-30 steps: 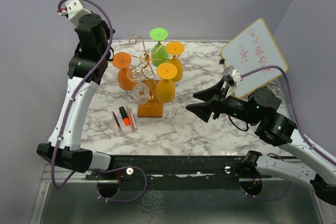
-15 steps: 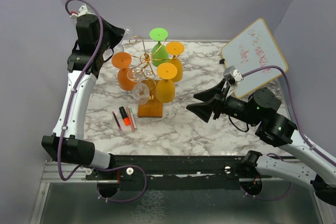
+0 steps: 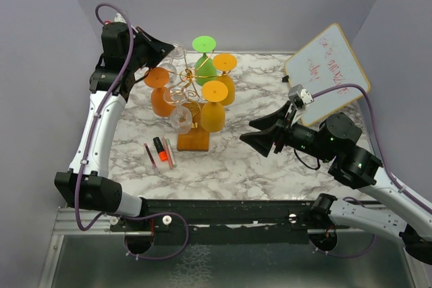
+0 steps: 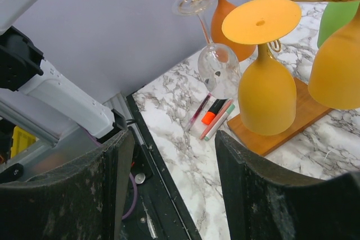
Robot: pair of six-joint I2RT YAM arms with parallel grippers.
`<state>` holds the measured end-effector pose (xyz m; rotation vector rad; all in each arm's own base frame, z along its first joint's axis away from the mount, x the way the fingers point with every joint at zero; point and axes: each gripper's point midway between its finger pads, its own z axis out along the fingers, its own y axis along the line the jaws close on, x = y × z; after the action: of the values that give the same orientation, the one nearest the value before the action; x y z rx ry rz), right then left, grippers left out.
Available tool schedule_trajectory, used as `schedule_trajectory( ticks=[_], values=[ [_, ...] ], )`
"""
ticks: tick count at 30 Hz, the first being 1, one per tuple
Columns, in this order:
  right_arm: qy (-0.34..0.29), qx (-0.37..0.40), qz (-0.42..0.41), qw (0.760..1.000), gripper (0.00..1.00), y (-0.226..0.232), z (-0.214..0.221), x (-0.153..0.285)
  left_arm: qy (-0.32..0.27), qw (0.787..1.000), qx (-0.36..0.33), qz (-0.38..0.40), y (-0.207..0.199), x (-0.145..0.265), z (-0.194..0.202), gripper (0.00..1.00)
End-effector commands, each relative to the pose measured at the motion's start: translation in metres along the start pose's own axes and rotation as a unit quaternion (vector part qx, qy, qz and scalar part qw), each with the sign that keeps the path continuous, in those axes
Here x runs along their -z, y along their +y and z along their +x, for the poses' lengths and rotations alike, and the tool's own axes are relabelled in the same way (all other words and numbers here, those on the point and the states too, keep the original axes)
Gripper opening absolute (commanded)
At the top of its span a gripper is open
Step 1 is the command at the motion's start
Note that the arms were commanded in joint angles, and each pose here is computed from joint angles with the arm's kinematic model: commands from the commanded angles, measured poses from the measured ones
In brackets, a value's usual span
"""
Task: Place the wine glass upside down on the wine glass rack
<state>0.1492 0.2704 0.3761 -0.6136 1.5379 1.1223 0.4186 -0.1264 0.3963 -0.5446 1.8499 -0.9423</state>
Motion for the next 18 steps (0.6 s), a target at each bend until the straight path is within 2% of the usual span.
schedule_trajectory(
  ticks=[1,7,18],
  values=[
    [-0.009,-0.006,0.007,1.000,0.65,-0.001,-0.004,0.002,0.004,0.998,0.004,0.070,-0.032,0.011,-0.003,0.00],
    [-0.015,-0.013,0.004,1.000,0.65,0.002,-0.008,0.004,-0.005,0.991,0.035,0.133,-0.046,0.008,-0.003,0.00],
    [-0.015,-0.024,0.006,1.000,0.65,0.002,-0.007,0.005,-0.022,0.991,0.043,0.126,-0.035,-0.006,-0.021,0.00]
  ],
)
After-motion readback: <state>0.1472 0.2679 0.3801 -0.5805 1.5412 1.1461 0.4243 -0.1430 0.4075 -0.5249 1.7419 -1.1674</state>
